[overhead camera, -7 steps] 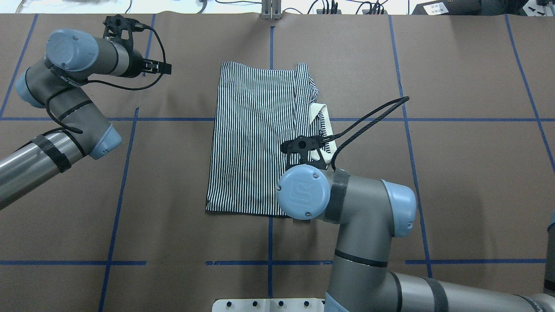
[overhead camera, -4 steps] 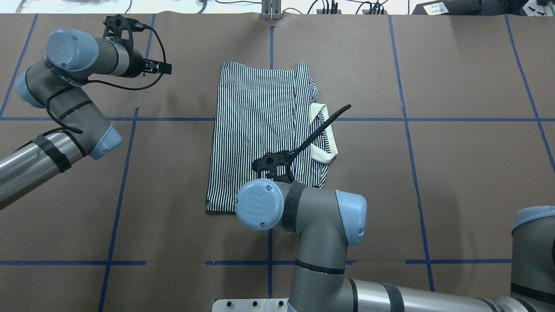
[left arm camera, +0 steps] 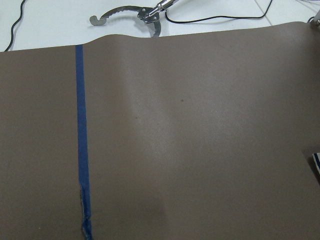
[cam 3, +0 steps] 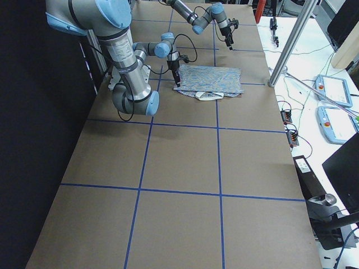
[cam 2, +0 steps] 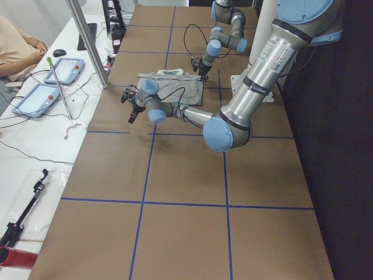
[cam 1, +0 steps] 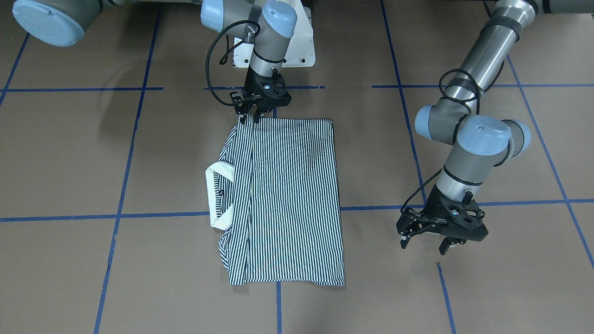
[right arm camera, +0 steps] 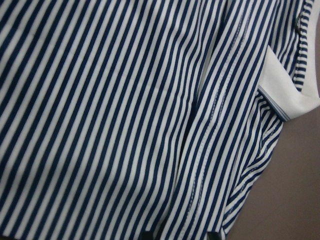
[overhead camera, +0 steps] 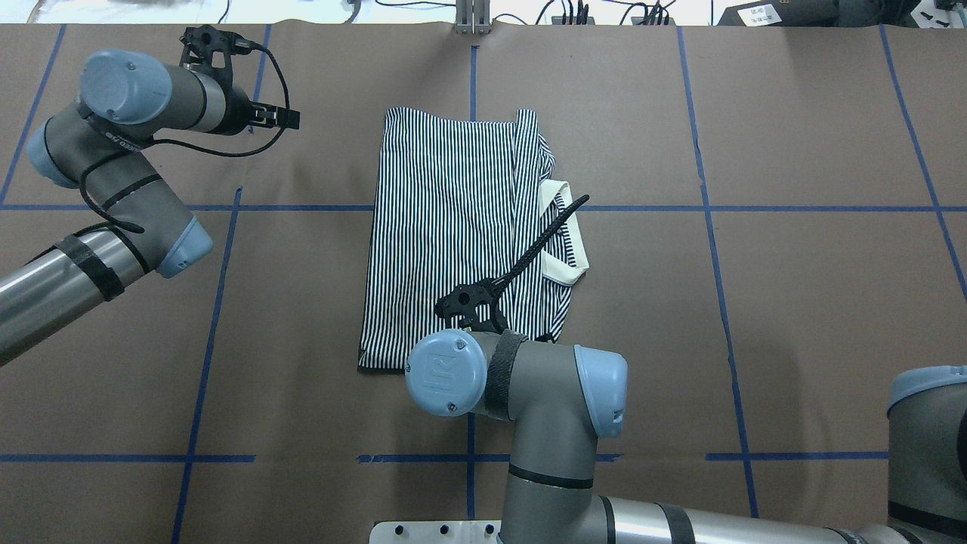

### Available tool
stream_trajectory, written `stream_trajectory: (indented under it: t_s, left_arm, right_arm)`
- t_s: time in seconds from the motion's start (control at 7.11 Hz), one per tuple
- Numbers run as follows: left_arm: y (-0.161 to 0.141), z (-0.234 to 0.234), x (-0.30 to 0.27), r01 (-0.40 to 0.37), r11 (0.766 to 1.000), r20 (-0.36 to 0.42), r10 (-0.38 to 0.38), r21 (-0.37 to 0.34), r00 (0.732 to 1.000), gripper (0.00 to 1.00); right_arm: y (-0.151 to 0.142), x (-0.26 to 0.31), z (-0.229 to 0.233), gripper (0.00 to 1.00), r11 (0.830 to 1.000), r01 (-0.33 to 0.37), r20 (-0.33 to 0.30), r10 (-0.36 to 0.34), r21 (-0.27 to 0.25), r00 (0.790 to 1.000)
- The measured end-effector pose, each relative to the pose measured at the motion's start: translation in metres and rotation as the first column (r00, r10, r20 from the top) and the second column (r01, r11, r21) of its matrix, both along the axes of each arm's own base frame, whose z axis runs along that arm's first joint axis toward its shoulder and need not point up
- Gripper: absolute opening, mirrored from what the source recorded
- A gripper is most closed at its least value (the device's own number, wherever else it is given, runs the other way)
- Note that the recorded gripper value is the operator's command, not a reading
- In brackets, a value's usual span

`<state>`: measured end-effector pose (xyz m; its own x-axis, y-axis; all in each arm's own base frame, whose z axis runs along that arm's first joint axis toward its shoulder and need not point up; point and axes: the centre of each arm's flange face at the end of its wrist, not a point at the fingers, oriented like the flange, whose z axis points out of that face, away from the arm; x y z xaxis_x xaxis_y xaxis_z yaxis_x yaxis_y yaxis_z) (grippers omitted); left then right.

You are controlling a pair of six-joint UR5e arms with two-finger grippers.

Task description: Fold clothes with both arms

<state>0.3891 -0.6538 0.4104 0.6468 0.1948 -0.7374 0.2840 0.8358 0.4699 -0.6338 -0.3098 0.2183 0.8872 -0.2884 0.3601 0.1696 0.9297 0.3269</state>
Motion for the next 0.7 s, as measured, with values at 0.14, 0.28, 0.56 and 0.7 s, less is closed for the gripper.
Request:
stream_trajectory:
  t_s: [0.14, 0.28, 0.56, 0.7]
  left_arm:
    - [0.000, 0.000, 0.001, -0.001, 1.000, 0.000, 0.001, 0.000, 1.000, 1.00]
    - [0.001, 0.000, 0.001, -0.001, 1.000, -0.001, 0.001, -0.001, 1.000, 1.00]
    - [0.001, 0.000, 0.001, -0.001, 1.000, -0.001, 0.001, -0.001, 1.000, 1.00]
    - [0.001, 0.000, 0.001, -0.001, 1.000, -0.001, 0.001, -0.001, 1.000, 1.00]
  right_arm:
    - [-0.001, 0.000, 0.002, 0.15, 1.000, 0.014, -0.010, -0.014, 0.008, 1.000]
    - [-0.004, 0.002, 0.003, 0.00, 1.000, 0.022, -0.016, -0.022, 0.016, 1.000]
    - [-0.007, 0.007, 0.006, 0.00, 0.999, 0.026, -0.022, -0.025, 0.024, 0.999]
    - [-0.007, 0.012, 0.013, 0.00, 0.999, 0.025, -0.026, -0.024, 0.024, 0.999]
